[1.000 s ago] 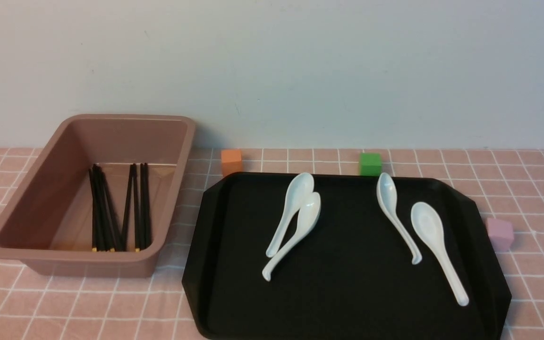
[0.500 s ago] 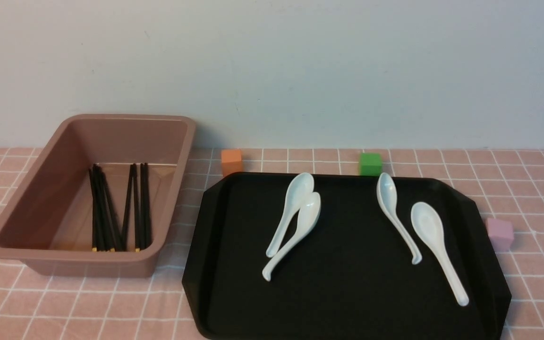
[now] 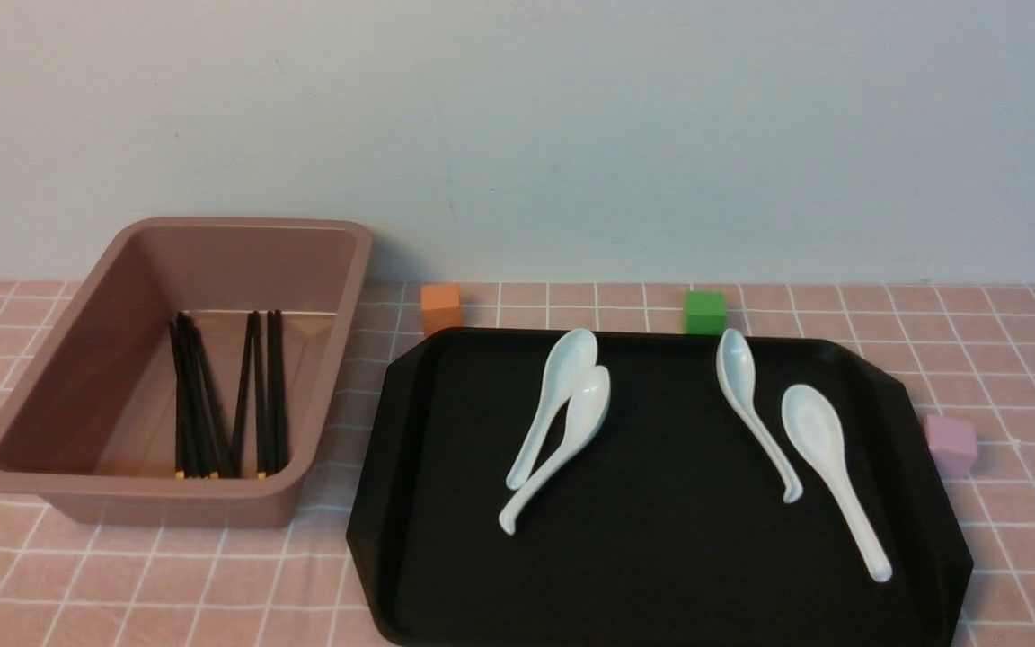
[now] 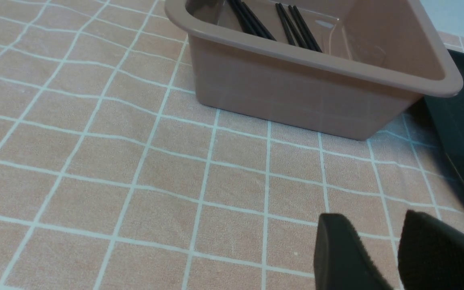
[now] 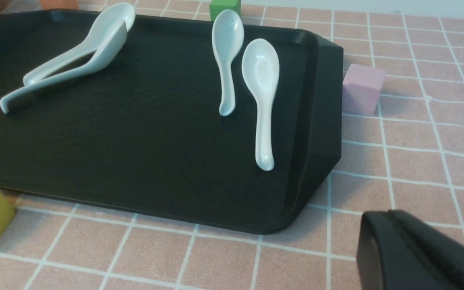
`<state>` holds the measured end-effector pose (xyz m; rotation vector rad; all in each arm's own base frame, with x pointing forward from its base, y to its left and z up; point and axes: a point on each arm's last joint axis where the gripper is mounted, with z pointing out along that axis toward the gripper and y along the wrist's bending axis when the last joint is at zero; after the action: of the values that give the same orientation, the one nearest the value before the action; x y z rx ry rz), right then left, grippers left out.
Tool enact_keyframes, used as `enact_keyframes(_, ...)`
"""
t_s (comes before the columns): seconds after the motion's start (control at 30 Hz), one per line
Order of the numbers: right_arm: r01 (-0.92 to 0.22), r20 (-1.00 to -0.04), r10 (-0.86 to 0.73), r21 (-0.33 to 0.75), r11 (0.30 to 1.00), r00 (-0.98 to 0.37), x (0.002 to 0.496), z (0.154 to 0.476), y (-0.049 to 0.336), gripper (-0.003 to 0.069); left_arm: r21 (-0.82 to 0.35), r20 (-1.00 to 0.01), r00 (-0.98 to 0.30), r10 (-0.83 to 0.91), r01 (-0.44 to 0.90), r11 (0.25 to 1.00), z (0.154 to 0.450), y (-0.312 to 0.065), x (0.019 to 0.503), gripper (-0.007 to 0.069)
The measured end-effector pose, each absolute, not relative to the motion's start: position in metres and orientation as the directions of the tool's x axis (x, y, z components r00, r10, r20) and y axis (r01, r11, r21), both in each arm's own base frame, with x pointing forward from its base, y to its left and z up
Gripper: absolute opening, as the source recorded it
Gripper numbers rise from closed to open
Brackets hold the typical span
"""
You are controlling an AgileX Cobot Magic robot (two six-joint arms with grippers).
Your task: On pink tablecloth take chopsticks from black tray and put them in box.
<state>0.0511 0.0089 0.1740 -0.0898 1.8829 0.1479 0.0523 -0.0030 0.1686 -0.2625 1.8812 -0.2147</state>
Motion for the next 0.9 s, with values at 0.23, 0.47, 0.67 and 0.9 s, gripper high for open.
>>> enact_keyframes(0.23, -0.136, -0.950, 0.012, 0.057, 0.989, -0.312, 0.0511, 0.1740, 0.0089, 0.0020, -0.277, -0.907, -0.309, -0.286, -0.074, 0.958, 0.1686, -0.0030, 0.0523, 0.0239)
enact_keyframes(0.47, -0.136, -0.950, 0.012, 0.057, 0.989, -0.312, 0.0511, 0.1740, 0.0089, 0.0023, -0.277, -0.907, -0.309, -0.286, -0.074, 0.958, 0.1686, -0.0030, 0.0523, 0.0239)
enact_keyframes(0.67, -0.136, -0.950, 0.012, 0.057, 0.989, -0.312, 0.0511, 0.1740, 0.0089, 0.0029, -0.277, -0.907, -0.309, -0.286, -0.074, 0.958, 0.1686, -0.0030, 0.0523, 0.0239)
enact_keyframes(0.9, -0.136, -0.950, 0.012, 0.057, 0.989, -0.312, 0.0511, 0.1740, 0.0089, 0.0040, -0.277, -0.907, -0.309, -0.286, -0.074, 0.958, 0.1686, -0.0030, 0.0523, 0.0239)
